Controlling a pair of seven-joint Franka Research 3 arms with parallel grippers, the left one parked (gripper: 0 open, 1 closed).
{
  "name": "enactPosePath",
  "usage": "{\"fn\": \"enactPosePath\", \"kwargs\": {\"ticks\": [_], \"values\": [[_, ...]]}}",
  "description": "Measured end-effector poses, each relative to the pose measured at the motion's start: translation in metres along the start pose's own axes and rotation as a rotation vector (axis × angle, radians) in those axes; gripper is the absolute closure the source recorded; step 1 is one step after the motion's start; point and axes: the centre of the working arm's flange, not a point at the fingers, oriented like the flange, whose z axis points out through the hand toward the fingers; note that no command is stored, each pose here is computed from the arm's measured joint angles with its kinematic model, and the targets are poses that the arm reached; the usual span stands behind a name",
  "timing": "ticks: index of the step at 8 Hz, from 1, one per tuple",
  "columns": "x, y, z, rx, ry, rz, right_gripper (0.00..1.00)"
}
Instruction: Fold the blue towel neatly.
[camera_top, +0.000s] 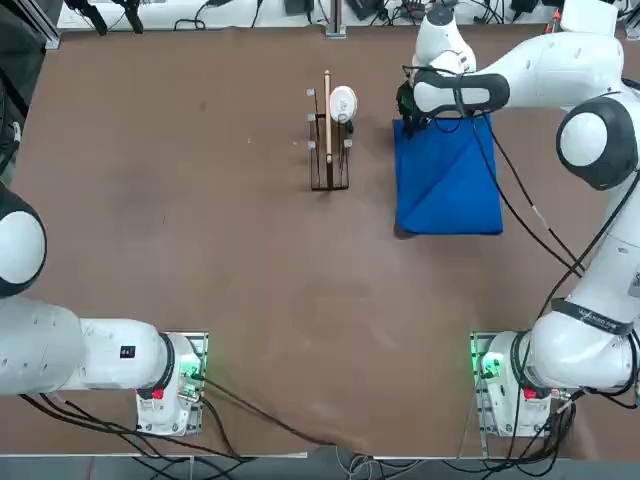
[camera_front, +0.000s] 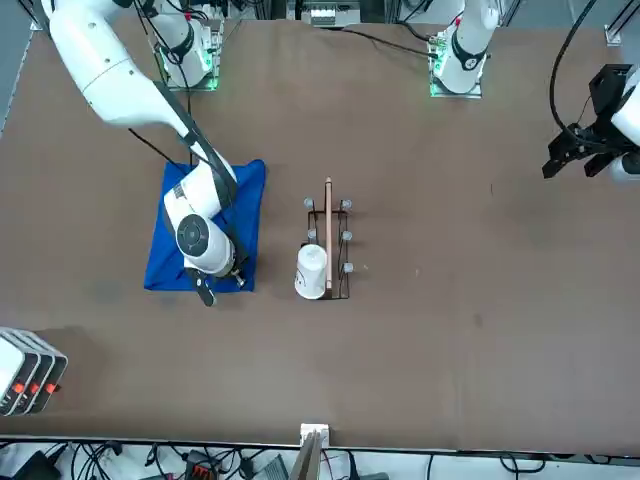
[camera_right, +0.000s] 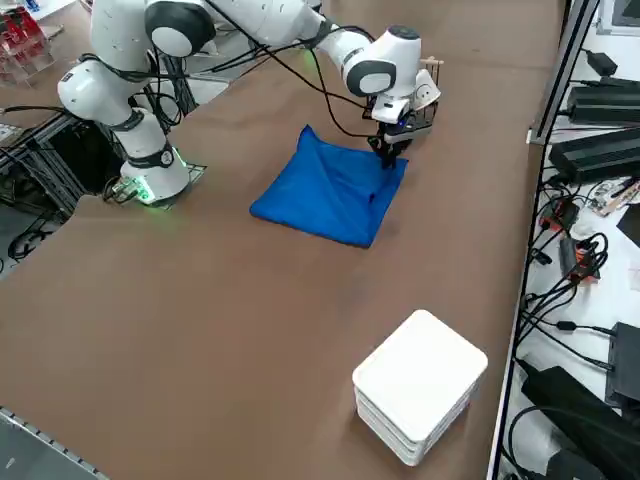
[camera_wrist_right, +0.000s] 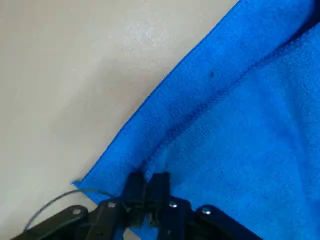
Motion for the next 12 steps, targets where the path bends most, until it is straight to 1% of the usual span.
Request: {"fn": "enactPosePath", "kwargs": {"ticks": [2,4,8,11,12], "values": [[0.001,-0.002,-0.003,0.006,0.002,0.001,0.98],[0.006,-0.010,-0.017,0.036,0.014,0.002,0.98],[0.000,-0.017,-0.025,0.053,0.021,-0.034,0.98],[-0.010,-0.030,-0.034,0.121,0.033,-0.067,0.98],[-0.013,-0.033,-0.037,0.131,0.036,-0.078,0.98]]}}
